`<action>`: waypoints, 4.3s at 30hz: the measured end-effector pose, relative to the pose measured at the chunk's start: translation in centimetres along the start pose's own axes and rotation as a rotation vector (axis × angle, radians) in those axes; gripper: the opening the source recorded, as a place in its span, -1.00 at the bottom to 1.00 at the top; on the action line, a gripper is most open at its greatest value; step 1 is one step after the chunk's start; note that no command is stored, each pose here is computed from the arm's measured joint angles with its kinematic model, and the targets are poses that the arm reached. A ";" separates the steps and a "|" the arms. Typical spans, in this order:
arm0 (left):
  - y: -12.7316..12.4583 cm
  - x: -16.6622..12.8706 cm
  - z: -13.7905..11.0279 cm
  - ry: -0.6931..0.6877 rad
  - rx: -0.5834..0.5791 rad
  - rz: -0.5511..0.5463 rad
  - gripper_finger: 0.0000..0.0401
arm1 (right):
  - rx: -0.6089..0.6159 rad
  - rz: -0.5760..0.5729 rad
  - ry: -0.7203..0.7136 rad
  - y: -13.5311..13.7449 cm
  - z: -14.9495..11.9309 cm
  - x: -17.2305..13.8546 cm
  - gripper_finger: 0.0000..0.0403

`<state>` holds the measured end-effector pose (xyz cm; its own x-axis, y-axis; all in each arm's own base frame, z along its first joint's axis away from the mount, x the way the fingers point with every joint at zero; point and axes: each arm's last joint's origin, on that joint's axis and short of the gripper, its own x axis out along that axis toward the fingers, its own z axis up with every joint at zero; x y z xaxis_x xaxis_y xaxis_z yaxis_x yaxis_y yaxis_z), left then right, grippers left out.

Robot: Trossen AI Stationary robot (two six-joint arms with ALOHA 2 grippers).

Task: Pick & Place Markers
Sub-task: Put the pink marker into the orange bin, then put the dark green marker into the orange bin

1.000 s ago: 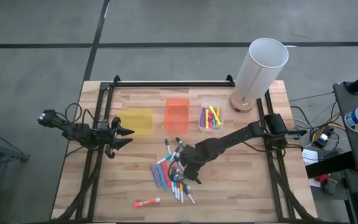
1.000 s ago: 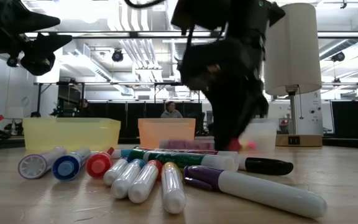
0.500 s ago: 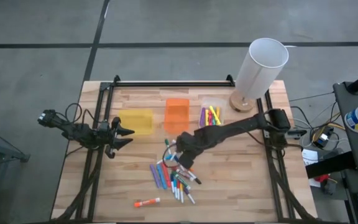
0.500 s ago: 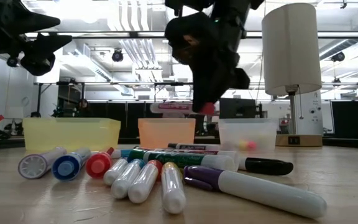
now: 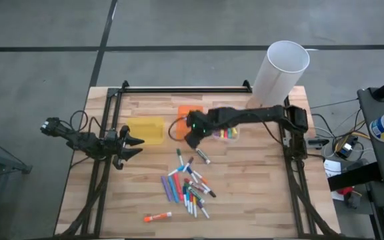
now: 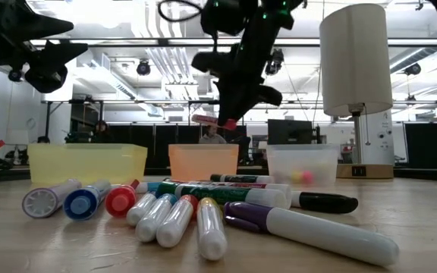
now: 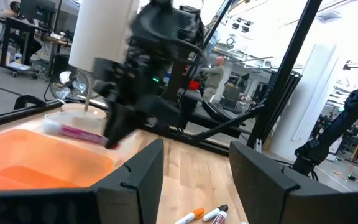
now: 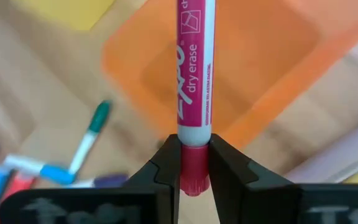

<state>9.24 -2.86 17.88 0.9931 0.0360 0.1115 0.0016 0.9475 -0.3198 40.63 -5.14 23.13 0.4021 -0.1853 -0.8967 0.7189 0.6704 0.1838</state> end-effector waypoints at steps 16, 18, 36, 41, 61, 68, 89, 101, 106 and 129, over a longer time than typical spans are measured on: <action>0.0 0.0 0.0 0.001 -0.028 0.000 -0.11 | 0.023 0.024 -0.001 -2.3 2.4 3.7 -0.60; 0.0 0.0 0.0 0.000 -0.028 0.000 -0.11 | 0.018 0.024 -0.007 -2.3 2.5 3.6 -0.50; 0.1 0.0 -0.2 0.018 -0.019 0.005 -0.11 | -0.178 0.122 0.099 1.2 -1.0 0.0 -0.19; 0.1 0.0 -0.2 0.021 -0.018 0.006 -0.11 | -0.234 0.120 0.156 2.7 -3.2 -0.7 -0.24; 0.1 0.0 -0.2 0.020 -0.036 0.006 -0.11 | -0.101 0.015 0.232 3.0 -7.9 1.5 -0.26; 0.1 0.0 -0.2 0.019 -0.037 0.006 -0.11 | -0.094 0.027 0.220 2.2 -9.1 3.3 -0.32; 0.1 0.0 -0.2 0.019 -0.038 0.006 -0.11 | -0.065 0.054 0.210 1.1 -10.6 5.3 -0.74; 0.1 0.0 -0.2 0.019 -0.037 0.006 -0.11 | -0.096 0.213 0.153 4.6 -8.0 2.2 -0.75; 0.1 0.0 -0.2 0.019 -0.038 0.005 -0.11 | -0.100 0.180 0.038 4.6 -5.1 0.9 -0.75; 0.1 0.0 -0.2 0.020 -0.041 0.006 -0.11 | 0.043 0.018 -0.062 -2.5 1.6 2.4 -0.71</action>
<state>9.26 -2.88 17.66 0.9953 0.0347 0.0905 0.0001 0.9333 -0.3592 40.70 -8.44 21.14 0.4484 -0.2183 -0.8668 0.7342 0.6430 0.2179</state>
